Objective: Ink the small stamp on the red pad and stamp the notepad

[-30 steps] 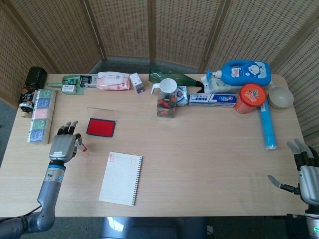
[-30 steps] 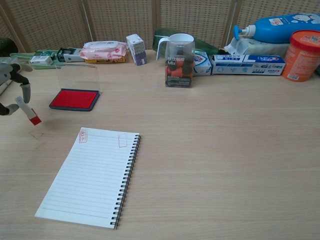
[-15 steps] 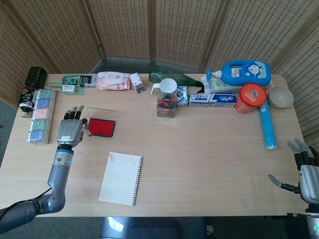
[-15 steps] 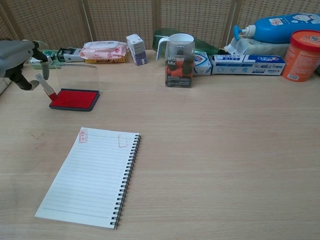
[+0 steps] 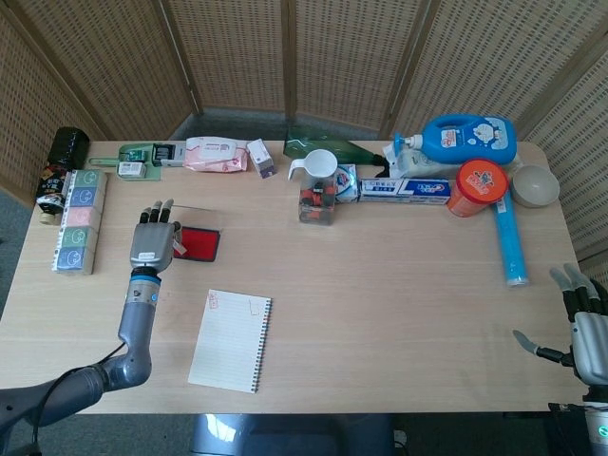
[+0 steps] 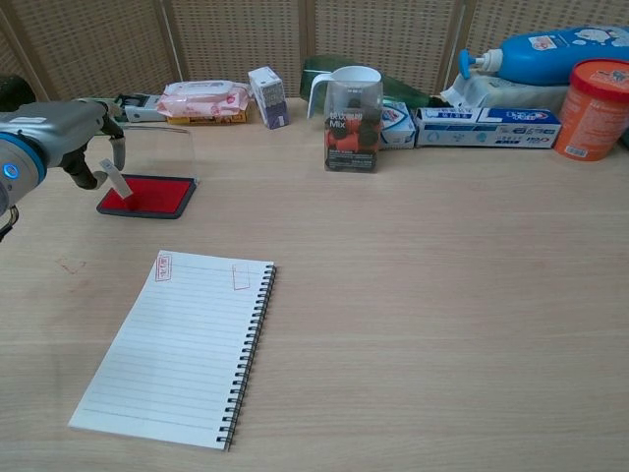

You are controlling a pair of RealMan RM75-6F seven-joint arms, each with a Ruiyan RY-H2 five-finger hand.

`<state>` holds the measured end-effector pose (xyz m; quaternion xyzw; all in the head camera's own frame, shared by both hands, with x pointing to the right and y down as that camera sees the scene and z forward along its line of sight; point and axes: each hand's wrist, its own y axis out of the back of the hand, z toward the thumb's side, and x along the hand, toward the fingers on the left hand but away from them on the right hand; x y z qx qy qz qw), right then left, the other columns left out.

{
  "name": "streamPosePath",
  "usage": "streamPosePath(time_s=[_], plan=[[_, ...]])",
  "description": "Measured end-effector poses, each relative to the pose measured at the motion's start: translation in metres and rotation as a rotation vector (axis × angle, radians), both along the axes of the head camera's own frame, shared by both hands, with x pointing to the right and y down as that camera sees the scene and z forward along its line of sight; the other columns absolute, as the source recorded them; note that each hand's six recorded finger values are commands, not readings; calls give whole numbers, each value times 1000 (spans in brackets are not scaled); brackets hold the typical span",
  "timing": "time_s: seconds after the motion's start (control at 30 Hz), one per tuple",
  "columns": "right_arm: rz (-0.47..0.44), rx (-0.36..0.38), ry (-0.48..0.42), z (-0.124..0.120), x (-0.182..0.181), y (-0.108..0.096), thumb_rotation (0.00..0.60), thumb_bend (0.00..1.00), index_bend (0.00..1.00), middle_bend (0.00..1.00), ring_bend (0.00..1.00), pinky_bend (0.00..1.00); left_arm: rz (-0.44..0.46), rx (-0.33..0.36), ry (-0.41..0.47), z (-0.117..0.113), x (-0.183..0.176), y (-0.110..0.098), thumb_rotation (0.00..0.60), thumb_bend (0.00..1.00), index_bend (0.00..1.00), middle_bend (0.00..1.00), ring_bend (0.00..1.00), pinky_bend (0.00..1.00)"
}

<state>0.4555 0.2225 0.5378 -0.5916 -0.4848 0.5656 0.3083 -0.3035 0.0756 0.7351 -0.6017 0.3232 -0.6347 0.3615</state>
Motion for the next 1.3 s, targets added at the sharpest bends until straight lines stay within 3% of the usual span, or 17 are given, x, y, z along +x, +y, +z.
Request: streamPosePath(time_s=[0.87, 1.3], plan=[[-11, -11, -15, 2, -5, 2, 400, 0, 0, 0, 0, 0, -32, -24, 4, 15, -5, 3, 600, 426, 613, 0, 0, 92], [-11, -9, -20, 2, -7, 2, 397, 0, 0, 0, 0, 0, -18, 24, 40, -3, 1, -1, 600, 419, 613, 0, 0, 92]])
